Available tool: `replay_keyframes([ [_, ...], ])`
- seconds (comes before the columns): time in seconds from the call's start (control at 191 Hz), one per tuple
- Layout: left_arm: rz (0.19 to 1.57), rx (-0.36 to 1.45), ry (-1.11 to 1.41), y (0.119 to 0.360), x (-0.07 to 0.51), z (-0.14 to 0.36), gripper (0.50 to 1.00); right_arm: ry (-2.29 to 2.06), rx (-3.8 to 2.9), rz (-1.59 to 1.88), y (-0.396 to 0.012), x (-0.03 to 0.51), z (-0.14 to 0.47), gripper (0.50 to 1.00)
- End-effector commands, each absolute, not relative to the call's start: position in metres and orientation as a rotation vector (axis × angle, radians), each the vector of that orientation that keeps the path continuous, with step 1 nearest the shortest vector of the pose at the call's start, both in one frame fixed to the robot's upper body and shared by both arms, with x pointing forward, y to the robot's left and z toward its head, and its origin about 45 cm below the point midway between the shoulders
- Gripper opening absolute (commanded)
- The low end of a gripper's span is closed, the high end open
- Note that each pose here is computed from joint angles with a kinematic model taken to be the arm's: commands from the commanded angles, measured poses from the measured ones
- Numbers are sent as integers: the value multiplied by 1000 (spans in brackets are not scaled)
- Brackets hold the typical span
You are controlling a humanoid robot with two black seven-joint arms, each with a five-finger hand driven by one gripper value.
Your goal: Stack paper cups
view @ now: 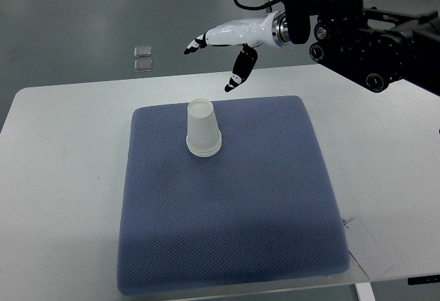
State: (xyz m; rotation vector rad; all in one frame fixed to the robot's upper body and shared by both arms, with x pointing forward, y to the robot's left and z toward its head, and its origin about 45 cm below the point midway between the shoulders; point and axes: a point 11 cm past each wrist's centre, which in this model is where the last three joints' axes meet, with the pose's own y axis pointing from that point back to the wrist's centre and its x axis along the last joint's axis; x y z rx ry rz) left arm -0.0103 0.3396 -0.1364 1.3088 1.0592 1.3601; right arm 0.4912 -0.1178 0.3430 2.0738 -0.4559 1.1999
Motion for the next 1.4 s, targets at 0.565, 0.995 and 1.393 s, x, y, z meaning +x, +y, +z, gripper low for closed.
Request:
replay_keyframes([
  [0.565, 1359, 1309, 1059, 339, -10, -136, 1000, -1756, 2279, -60, -298, 508, 257, 913],
  [0.995, 1359, 1310, 1060, 339, -11, -136, 1000, -1741, 2267, -225, -287, 486, 202, 915],
  [1.393, 1361, 1308, 1060, 339, -10, -136, 1000, -1790, 2273, -312, -290, 474, 182, 913],
])
